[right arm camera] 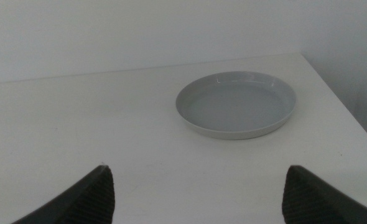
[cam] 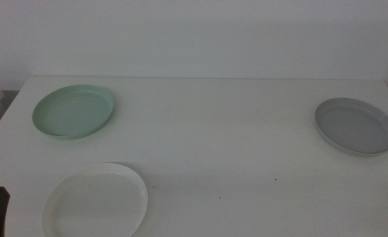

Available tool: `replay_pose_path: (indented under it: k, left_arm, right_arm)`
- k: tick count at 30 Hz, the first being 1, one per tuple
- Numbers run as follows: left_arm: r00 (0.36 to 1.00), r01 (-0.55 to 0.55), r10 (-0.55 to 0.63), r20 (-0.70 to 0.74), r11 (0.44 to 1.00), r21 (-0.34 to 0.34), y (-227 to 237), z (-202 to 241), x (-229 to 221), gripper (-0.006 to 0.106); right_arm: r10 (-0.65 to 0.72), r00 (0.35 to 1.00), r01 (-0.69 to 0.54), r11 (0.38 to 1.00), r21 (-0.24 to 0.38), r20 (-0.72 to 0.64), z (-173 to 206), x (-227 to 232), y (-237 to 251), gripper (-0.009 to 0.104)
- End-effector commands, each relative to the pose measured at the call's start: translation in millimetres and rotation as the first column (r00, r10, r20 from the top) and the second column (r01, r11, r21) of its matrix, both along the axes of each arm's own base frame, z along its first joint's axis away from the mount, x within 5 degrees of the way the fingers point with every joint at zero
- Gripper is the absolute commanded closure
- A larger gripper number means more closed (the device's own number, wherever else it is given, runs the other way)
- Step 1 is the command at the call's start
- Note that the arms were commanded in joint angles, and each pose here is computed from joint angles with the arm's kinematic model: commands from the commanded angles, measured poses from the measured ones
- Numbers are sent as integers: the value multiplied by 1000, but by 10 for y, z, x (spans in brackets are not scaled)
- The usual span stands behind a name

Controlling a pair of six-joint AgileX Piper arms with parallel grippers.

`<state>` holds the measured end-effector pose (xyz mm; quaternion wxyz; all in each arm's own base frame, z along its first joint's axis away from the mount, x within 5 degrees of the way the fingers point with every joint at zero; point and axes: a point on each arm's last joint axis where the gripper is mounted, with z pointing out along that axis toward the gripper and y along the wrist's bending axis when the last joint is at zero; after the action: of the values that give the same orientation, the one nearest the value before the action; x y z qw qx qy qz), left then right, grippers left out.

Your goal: Stack the three bowls on top of each other.

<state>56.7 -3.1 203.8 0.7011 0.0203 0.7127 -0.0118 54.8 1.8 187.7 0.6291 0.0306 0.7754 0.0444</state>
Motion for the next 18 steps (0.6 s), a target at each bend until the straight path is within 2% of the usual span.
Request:
replay_pose_path:
  k: [1, 6, 10, 13, 16, 18]
  left_arm:
    - [1000, 1, -1, -4, 1000, -5, -2, 88, 8, 7]
    - [985, 25, -25, -169, 1000, 0, -28, 567, 172, 7]
    - [917, 62, -57, -395, 998, 0, -68, 1012, 454, 7]
    - [828, 64, -78, -556, 997, -44, -95, 1188, 626, 7]
    - [677, -13, -92, -730, 990, -138, -117, 1257, 744, 7]
    - [564, -62, -95, -820, 986, -156, -124, 1277, 811, 7]
  right_arm:
    - [-8, 1000, 8, 1000, -8, 9, -2, -1, -6, 3]
    - [-8, 1000, 8, 1000, -8, 9, -2, -1, -6, 3]
    - [-8, 1000, 8, 1000, -8, 9, -2, -1, -6, 3]
    - [-8, 1000, 8, 1000, -8, 9, -2, -1, -6, 3]
    - [-8, 1000, 8, 1000, -8, 9, -2, -1, -6, 3]
    - [-8, 1000, 8, 1000, -8, 9, -2, -1, -6, 3]
